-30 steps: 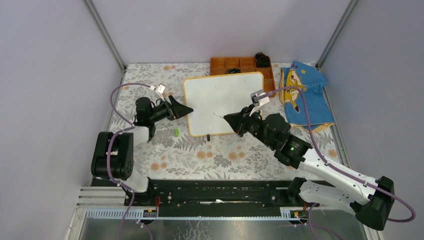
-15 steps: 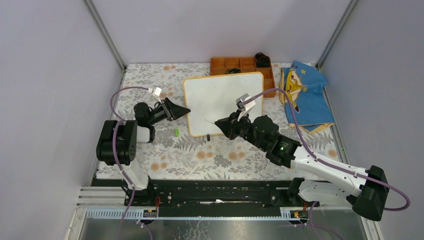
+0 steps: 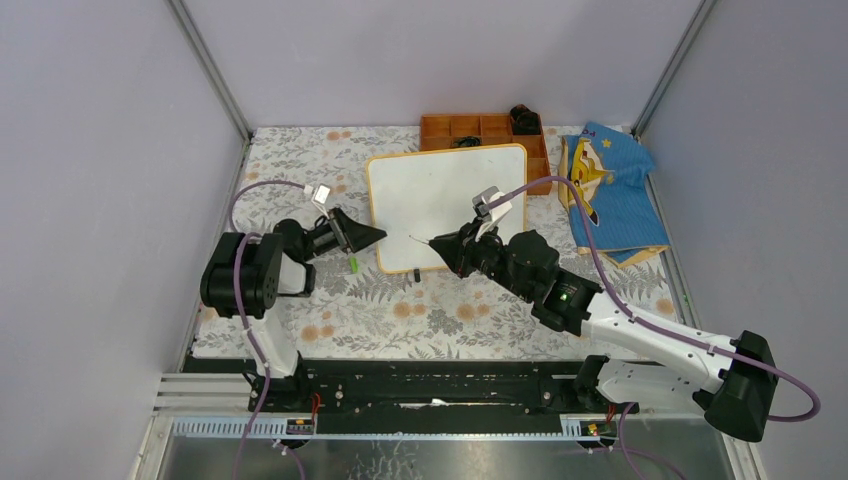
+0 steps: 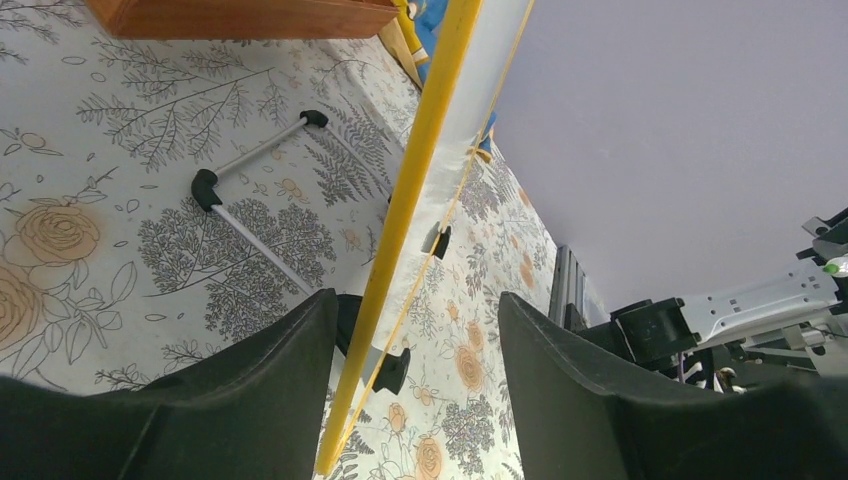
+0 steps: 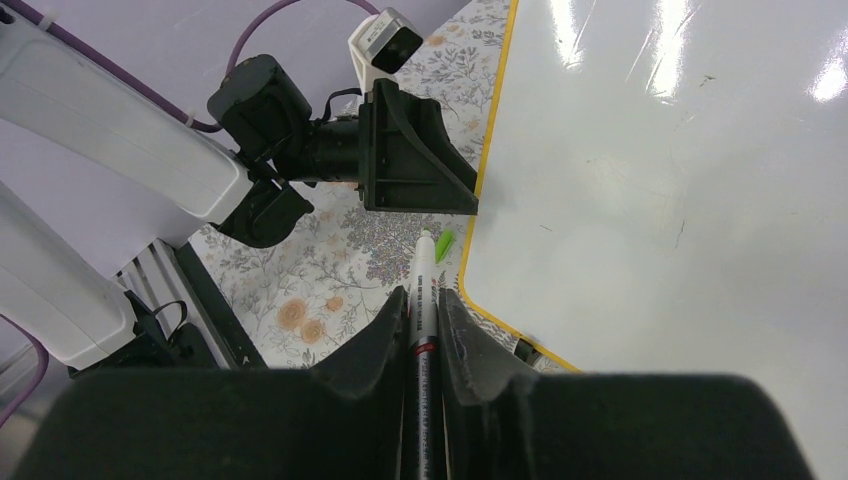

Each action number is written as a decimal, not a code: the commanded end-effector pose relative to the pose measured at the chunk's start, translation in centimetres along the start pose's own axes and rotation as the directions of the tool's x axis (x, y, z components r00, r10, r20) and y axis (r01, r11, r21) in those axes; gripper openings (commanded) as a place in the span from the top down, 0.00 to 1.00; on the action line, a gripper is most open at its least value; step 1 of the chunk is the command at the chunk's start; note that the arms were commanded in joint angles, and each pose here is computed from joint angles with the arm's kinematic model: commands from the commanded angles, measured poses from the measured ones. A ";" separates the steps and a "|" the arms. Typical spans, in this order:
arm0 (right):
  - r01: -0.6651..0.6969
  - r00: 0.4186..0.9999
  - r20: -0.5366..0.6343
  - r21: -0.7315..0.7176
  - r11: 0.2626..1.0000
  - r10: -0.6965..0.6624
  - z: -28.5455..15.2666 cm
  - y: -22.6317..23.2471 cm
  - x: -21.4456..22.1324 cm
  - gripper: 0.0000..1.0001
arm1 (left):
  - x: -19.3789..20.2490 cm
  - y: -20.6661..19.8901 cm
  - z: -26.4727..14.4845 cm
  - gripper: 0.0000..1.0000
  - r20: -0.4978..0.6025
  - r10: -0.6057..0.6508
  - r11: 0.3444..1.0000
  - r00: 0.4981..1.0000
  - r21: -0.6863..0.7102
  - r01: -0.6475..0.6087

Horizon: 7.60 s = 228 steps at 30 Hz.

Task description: Write a sentence on the whiteboard

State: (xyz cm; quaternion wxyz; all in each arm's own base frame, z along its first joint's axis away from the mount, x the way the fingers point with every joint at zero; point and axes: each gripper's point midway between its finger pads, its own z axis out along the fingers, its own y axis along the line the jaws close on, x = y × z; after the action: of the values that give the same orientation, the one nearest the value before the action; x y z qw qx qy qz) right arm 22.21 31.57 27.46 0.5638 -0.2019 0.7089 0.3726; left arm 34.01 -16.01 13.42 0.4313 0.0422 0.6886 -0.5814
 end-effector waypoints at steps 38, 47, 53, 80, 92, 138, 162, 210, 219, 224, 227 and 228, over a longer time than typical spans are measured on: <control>0.000 0.997 0.083 -0.036 0.999 0.003 0.6 1.1 -2.2 1.00 | 2.6 2.0 -0.2 0.87 -0.006 0.054 0.999 0.999 -0.006 -0.054; 0.030 0.994 0.104 0.148 0.988 -0.045 2.0 -1.9 -1.8 1.00 | 2.9 2.6 -0.4 1.00 0.002 0.059 0.998 0.998 -0.031 -0.059; 0.068 0.985 0.127 0.314 0.947 -0.113 3.9 -3.8 -1.4 1.00 | 2.9 2.8 -0.4 1.00 0.013 0.064 0.997 0.998 -0.046 -0.063; 0.133 0.975 0.108 0.419 0.898 -0.195 10.5 -5.1 -1.8 1.00 | 2.7 3.7 -0.4 1.00 0.037 0.039 0.996 0.999 -0.079 -0.036; 0.098 0.980 0.113 0.436 0.895 -0.162 11.6 -6.2 -1.9 1.00 | 2.7 3.8 -0.5 1.00 0.043 0.038 0.996 0.998 -0.086 -0.034; 0.132 0.989 0.013 0.378 0.916 -0.148 14.4 -5.7 1.2 1.00 | 2.7 4.0 -0.4 1.00 0.047 0.034 0.995 0.998 -0.093 -0.029; 0.145 0.988 -0.034 0.509 0.848 -0.149 11.4 -9.2 2.6 1.00 | 2.7 4.1 -0.4 1.00 0.047 0.029 0.995 0.998 -0.095 -0.025; 0.112 0.992 0.023 0.339 0.934 -0.127 9.1 -4.6 0.2 1.00 | 2.7 4.2 -0.4 1.00 0.048 0.030 0.995 0.998 -0.098 -0.025; 0.121 0.985 0.056 0.455 0.882 -0.163 4.6 -7.8 -0.7 1.00 | 2.7 4.2 -0.4 1.00 0.048 0.032 0.995 0.998 -0.100 -0.027; 0.112 0.990 0.026 0.476 0.872 -0.141 4.0 -9.3 1.1 1.00 | 2.7 4.2 -0.4 1.00 0.047 0.031 0.994 0.998 -0.101 -0.026; 0.117 0.991 0.007 0.470 0.875 -0.136 4.2 -9.3 2.0 1.00 | 2.7 4.2 -0.4 1.00 0.047 0.035 0.994 0.998 -0.101 -0.030; 0.122 0.990 -0.002 0.468 0.875 -0.138 4.4 -9.4 2.3 1.00 | 2.7 4.2 -0.4 1.00 0.047 0.036 0.994 0.998 -0.102 -0.031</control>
State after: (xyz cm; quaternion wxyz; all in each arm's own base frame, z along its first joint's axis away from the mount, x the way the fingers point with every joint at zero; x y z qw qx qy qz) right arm 30.52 29.21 21.11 0.6184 -0.1222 0.7621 0.1480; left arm 33.70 -16.03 9.14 0.4388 0.0364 0.7030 -0.5584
